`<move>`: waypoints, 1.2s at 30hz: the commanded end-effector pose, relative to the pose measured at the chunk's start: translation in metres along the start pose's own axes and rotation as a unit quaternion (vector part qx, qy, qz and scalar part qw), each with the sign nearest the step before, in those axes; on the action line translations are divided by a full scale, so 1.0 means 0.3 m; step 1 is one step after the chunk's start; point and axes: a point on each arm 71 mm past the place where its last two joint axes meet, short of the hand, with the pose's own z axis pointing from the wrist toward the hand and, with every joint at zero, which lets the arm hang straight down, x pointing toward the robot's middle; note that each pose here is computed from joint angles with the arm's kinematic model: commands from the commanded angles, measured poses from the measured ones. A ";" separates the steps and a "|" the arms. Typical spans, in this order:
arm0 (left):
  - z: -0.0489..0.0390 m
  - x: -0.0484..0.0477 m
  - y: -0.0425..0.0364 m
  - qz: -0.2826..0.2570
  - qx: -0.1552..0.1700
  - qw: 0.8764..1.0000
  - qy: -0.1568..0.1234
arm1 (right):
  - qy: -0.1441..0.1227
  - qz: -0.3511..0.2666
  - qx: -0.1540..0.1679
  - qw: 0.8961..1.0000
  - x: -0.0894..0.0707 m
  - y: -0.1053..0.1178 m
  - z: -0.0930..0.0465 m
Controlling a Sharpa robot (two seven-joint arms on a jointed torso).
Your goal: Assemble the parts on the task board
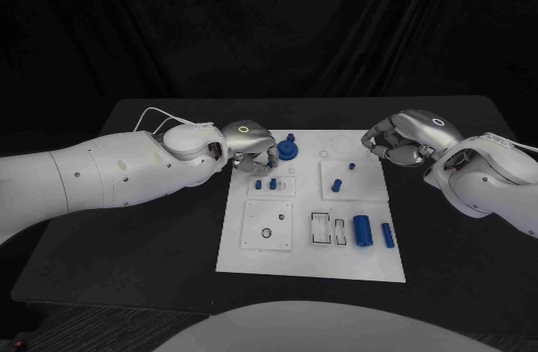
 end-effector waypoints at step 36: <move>0.005 0.028 -0.009 -0.006 0.000 1.000 0.024 | 0.006 0.001 0.002 1.000 0.008 -0.001 -0.002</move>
